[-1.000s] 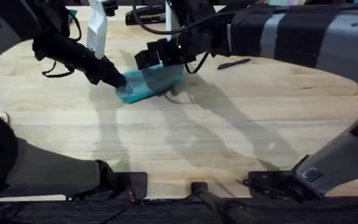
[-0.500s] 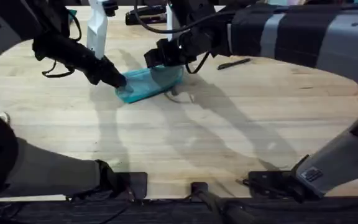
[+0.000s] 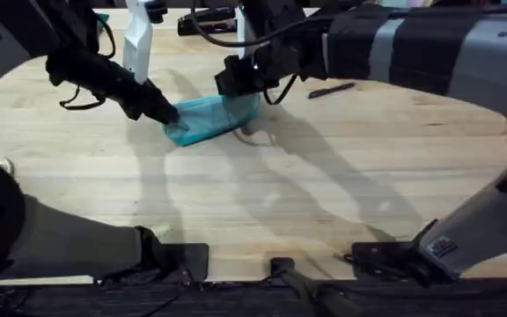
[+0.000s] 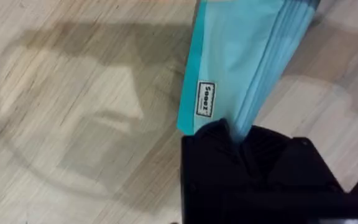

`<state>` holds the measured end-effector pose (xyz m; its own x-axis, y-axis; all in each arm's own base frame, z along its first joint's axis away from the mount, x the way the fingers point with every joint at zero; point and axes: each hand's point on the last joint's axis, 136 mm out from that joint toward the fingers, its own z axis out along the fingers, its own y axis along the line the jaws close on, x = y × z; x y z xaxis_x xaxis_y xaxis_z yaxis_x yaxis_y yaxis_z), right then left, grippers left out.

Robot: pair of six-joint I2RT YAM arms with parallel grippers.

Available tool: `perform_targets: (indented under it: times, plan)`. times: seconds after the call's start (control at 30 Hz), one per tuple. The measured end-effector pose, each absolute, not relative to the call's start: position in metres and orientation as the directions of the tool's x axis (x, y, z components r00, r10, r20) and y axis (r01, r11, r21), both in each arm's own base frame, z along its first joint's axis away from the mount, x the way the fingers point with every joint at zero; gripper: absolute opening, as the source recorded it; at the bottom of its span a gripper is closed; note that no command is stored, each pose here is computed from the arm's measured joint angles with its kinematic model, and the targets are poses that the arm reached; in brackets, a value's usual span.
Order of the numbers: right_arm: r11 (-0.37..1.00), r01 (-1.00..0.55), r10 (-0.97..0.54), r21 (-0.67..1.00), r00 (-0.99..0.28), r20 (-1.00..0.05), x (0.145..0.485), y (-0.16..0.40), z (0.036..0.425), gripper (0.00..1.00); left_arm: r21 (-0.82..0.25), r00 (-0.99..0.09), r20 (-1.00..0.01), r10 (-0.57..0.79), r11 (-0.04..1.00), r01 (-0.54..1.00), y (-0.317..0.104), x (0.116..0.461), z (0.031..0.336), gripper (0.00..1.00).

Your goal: Unzip the bag, pick up the pens from the table one at a time and place them inside, then zip the bag closed.

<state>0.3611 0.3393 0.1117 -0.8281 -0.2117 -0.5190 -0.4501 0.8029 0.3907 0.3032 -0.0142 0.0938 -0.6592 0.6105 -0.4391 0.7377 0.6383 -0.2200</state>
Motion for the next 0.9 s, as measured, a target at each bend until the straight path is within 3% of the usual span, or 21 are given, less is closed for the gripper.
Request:
perform_targets:
  times: [0.43, 0.67, 0.9]
  plan:
    - [0.798, -0.455, -0.198, 0.396, -0.817, -0.541, 0.366, 0.341, 0.118, 0.029, -0.219, -0.659, -0.439, 0.611, 0.638, 0.738, -0.014, 0.303, 0.094, 0.043]
    - [0.783, -0.474, -0.177, 0.403, -0.791, -0.586, 0.365, 0.339, 0.147, 0.030, -0.218, -0.659, -0.437, 0.612, 0.639, 0.738, -0.014, 0.303, 0.094, 0.044]
    - [0.782, -0.475, -0.176, 0.403, -0.789, -0.589, 0.364, 0.339, 0.150, 0.030, -0.218, -0.660, -0.436, 0.612, 0.639, 0.737, -0.014, 0.303, 0.093, 0.043]
